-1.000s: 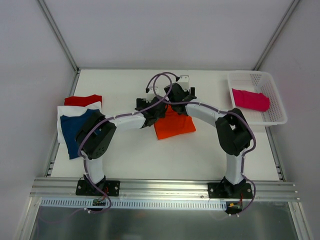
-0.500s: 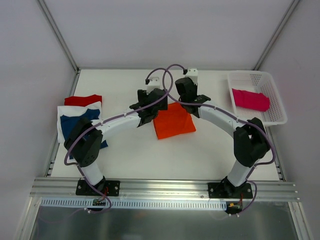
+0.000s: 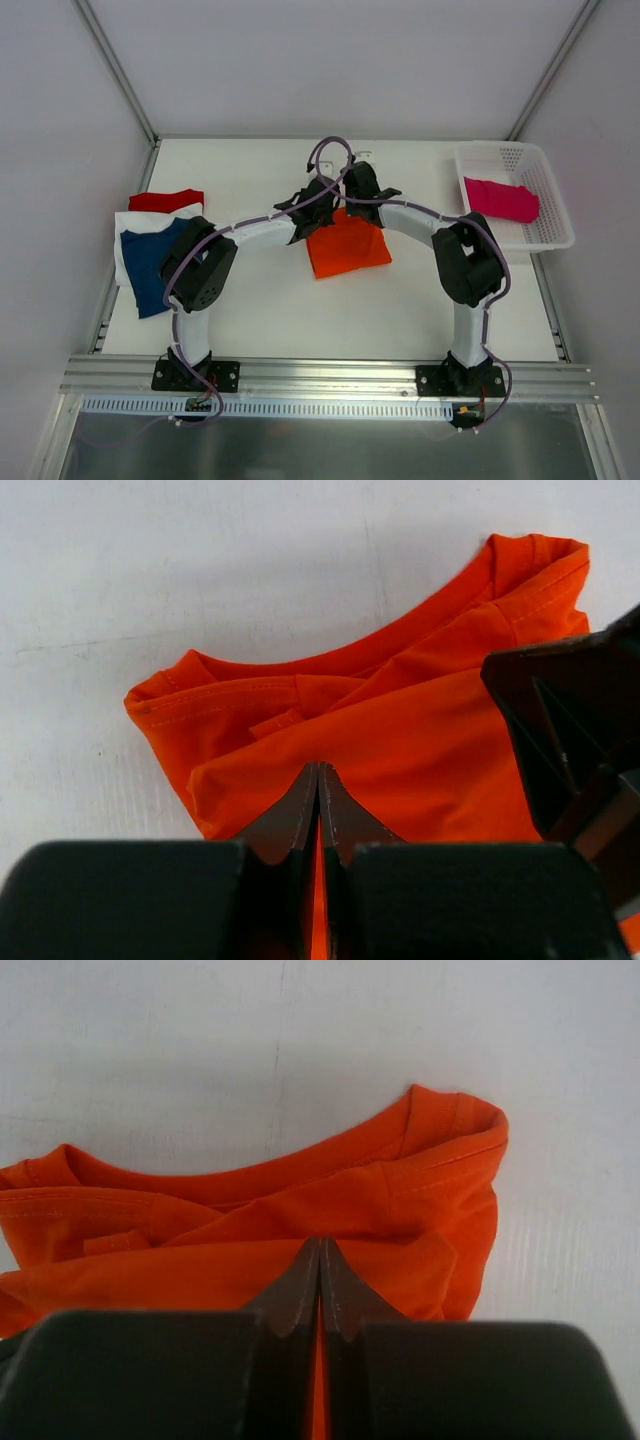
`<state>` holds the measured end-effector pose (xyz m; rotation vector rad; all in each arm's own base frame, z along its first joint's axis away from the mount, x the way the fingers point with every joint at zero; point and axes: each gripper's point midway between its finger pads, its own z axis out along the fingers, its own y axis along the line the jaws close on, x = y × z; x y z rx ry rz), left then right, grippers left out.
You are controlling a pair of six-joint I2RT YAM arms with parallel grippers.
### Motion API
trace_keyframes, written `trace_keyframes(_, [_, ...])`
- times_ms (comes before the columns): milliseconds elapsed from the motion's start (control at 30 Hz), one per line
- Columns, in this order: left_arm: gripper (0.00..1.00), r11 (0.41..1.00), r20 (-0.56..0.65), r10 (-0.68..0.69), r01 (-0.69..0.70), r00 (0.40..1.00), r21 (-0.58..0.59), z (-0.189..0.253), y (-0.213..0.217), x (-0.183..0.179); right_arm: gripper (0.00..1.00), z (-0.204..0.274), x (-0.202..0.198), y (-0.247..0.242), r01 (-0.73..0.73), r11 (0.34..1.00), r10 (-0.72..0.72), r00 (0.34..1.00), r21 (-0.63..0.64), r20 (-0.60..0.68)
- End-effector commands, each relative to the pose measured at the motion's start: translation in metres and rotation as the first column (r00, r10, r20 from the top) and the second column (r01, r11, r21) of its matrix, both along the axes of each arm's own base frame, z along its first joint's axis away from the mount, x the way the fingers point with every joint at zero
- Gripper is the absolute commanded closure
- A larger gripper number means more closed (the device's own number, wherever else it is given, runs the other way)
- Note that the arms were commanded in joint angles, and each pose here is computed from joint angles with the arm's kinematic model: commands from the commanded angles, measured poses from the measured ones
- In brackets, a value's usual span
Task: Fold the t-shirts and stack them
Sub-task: Fold the tshirt
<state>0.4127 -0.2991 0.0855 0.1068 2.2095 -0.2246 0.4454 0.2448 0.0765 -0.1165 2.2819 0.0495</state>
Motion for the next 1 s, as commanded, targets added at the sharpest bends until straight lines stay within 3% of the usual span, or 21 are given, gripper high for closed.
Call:
trace_keyframes(0, [1.0, 0.993, 0.015, -0.045, 0.046, 0.999, -0.107, 0.014, -0.017, 0.012, 1.0, 0.019, 0.015, 0.018, -0.033, 0.994, 0.031, 0.999, 0.109, 0.014])
trace_keyframes(367, [1.0, 0.998, -0.035, -0.012, 0.01, 0.999, -0.068, -0.015, 0.001, 0.014, 1.0, -0.022, 0.007, -0.009, 0.051, 0.999, -0.05, 0.995, 0.009, -0.085])
trace_keyframes(633, [1.0, 0.995, 0.038, -0.031, 0.034, 0.999, -0.097, 0.015, 0.005, 0.01, 1.0, 0.038, -0.005, -0.016, 0.007, 0.997, -0.012, 0.998, 0.071, 0.06])
trace_keyframes(767, [1.0, 0.997, 0.019, -0.023, 0.025, 1.0, -0.071, 0.005, 0.008, 0.01, 1.0, 0.077, -0.02, -0.019, -0.025, 0.993, 0.01, 0.992, 0.117, 0.124])
trace_keyframes(967, [1.0, 0.997, -0.003, -0.021, 0.021, 1.0, -0.078, -0.004, 0.006, 0.009, 0.99, 0.099, -0.042, -0.01, -0.12, 0.978, 0.095, 0.985, 0.173, 0.146])
